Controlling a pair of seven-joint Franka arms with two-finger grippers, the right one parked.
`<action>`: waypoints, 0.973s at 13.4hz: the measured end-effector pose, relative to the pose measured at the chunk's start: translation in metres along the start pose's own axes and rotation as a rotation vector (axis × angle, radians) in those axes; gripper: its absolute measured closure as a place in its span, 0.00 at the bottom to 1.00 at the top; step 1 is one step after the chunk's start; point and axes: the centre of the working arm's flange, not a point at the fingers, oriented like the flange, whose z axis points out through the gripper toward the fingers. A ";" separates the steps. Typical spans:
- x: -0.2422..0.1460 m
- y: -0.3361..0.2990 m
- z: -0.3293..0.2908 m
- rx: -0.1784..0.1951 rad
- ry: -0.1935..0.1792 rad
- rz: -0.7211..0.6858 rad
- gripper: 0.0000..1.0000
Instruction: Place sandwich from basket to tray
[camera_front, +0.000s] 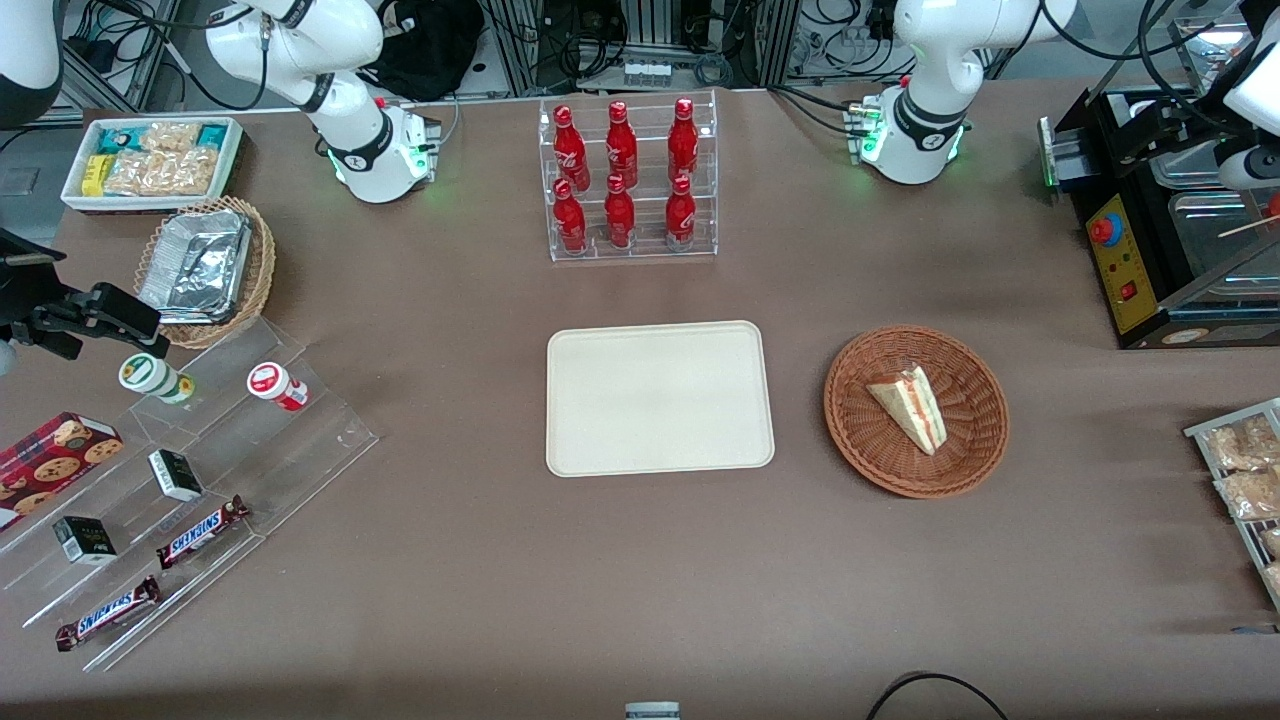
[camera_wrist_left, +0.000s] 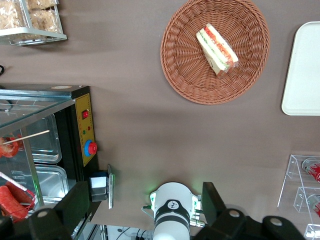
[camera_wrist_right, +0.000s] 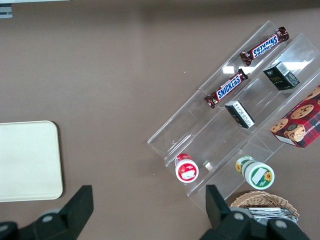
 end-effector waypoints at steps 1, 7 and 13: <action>0.001 0.000 0.000 0.000 0.000 0.000 0.00; 0.020 0.013 0.025 0.010 -0.024 0.024 0.00; 0.072 0.045 0.162 0.007 0.055 -0.162 0.00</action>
